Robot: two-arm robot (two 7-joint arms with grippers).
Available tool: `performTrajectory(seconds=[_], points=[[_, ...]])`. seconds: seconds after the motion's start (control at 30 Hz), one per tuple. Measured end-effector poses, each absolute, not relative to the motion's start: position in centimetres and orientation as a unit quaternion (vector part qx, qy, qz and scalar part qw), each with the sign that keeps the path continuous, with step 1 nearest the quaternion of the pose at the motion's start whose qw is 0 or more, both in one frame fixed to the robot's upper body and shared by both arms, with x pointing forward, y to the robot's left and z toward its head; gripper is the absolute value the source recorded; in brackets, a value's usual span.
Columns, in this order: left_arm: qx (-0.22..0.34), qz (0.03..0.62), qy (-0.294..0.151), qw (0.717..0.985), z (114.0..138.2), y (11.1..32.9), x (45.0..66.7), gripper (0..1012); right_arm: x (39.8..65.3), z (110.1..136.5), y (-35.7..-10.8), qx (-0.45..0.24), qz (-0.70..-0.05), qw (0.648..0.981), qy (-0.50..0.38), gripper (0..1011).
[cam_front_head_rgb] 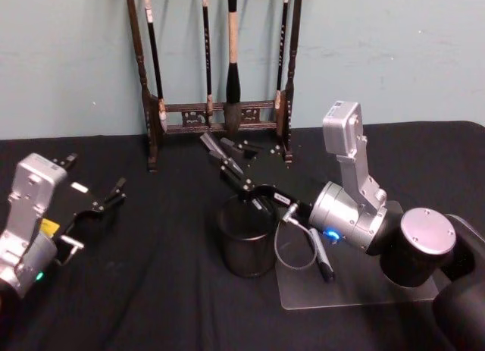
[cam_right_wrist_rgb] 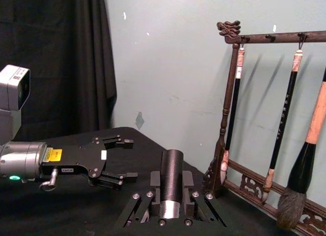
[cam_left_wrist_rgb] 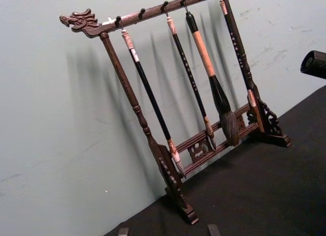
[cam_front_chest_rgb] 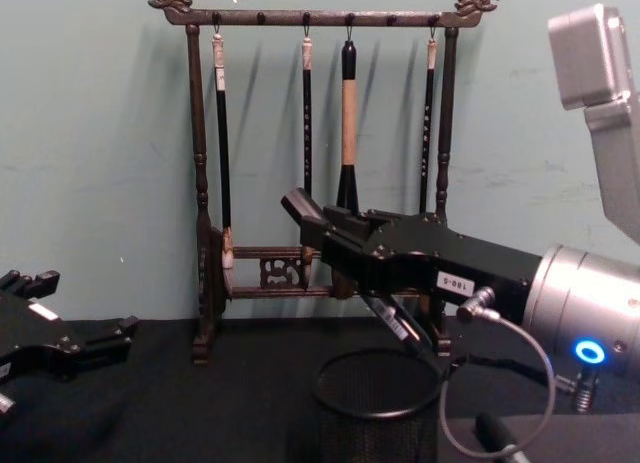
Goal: Pick up the water-based marker from the table and place it into the pen holder.
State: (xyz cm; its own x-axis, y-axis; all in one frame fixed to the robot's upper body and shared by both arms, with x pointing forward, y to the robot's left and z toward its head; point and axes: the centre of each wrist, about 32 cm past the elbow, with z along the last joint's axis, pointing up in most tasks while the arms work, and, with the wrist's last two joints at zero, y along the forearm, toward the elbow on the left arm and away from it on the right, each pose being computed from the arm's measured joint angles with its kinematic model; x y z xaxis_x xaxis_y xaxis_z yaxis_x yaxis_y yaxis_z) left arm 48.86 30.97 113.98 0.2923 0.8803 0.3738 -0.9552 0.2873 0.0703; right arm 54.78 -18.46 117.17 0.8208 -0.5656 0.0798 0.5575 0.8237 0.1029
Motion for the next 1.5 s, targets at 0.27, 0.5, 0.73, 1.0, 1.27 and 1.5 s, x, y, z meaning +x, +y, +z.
performTrajectory(seconds=[0.27,0.5,0.73,1.0,1.27,1.5], points=[[0.141,0.580,-0.132,0.791,113.98,30.97,48.86,1001,54.76,117.16,-18.48,0.038,-0.295,0.953,-0.053,247],[0.142,0.580,-0.132,0.791,113.98,30.97,48.86,1001,54.75,117.17,-18.49,0.038,-0.295,0.953,-0.054,453],[0.141,0.580,-0.132,0.791,113.98,30.97,48.86,1001,54.75,117.17,-18.49,0.038,-0.295,0.953,-0.054,695],[0.141,0.580,-0.132,0.791,113.98,30.97,48.86,1001,54.75,117.17,-18.49,0.038,-0.295,0.953,-0.054,978],[0.142,0.580,-0.132,0.791,113.98,30.97,48.86,1001,54.75,117.17,-18.49,0.038,-0.295,0.953,-0.054,1002],[0.141,0.580,-0.132,0.791,113.98,30.97,48.86,1001,54.48,117.45,-18.63,0.036,-0.311,0.948,-0.062,1002]])
